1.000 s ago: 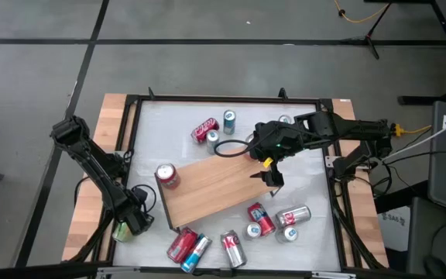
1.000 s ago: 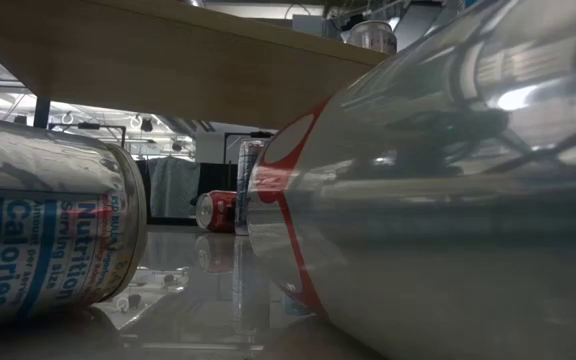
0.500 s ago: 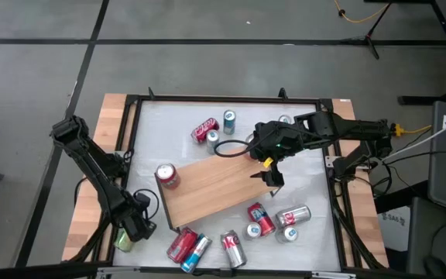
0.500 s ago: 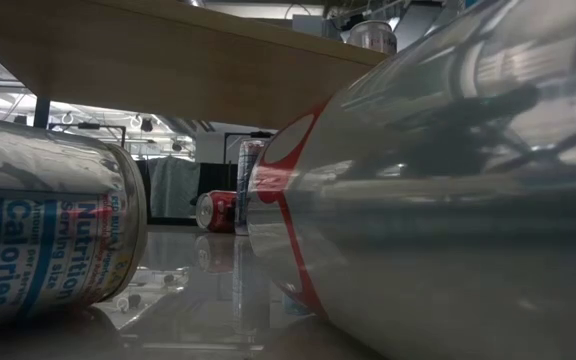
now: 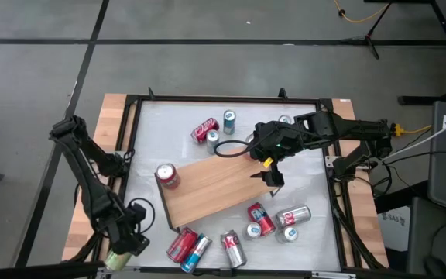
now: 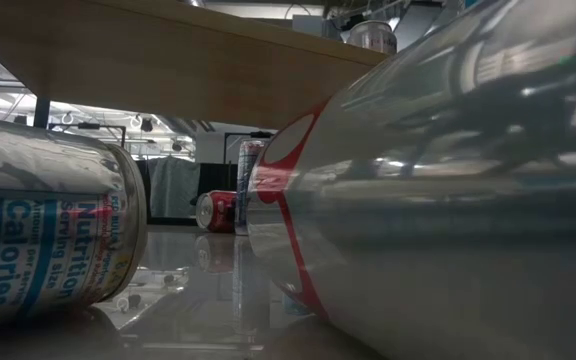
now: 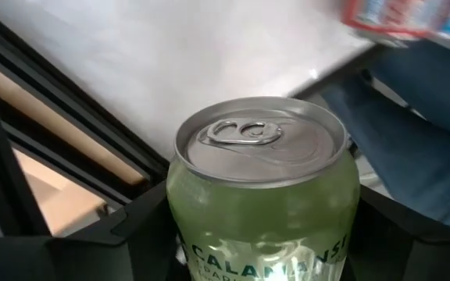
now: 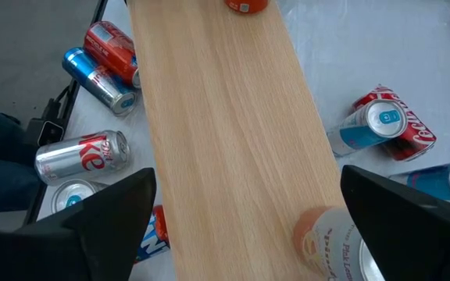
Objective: Place canned beverage on shelf
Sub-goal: Put the light green soda can
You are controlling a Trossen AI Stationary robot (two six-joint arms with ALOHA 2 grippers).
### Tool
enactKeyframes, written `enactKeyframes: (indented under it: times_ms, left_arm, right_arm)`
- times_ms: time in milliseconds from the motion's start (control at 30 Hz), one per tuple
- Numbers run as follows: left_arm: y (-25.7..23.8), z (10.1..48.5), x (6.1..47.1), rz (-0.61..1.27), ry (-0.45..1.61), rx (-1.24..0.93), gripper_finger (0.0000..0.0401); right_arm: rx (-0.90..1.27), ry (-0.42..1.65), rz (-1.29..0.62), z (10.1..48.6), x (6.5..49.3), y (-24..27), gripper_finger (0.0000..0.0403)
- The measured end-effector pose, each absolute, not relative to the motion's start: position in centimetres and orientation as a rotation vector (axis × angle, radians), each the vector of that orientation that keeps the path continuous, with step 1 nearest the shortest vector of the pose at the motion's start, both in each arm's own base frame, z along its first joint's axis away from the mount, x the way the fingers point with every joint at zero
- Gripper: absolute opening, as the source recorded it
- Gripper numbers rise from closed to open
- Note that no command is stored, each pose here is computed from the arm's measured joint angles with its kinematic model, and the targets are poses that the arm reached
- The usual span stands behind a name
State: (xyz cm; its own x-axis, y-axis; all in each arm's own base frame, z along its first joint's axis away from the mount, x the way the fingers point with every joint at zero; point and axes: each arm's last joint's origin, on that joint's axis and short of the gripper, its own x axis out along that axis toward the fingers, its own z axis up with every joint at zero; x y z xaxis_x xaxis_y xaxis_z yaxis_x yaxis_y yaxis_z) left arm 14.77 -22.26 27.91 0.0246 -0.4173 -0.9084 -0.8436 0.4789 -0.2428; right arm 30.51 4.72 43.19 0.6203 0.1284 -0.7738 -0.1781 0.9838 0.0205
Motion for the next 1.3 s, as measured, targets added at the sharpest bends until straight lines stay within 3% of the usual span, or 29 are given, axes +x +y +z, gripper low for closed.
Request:
enactKeyframes:
  times_ms: [333,667,1000,1300]
  left_arm:
    - [-22.9,32.7,15.6,0.354,1.436,-1.246,0.0277]
    - [-22.0,35.3,18.9,0.233,0.926,-1.265,0.0277]
    - [-17.0,38.4,25.9,0.16,0.324,-0.767,0.0277]
    - [-12.4,37.5,31.6,0.306,0.207,-0.3,0.0277]
  right_arm:
    - [-0.109,0.869,0.199,43.9,29.4,4.5,0.0397]
    - [-0.129,0.783,0.151,46.2,26.5,3.9,0.0397]
    - [-0.148,0.764,0.159,46.6,25.9,3.9,0.0397]
    - [-0.147,0.765,0.158,46.6,25.9,3.9,0.0397]
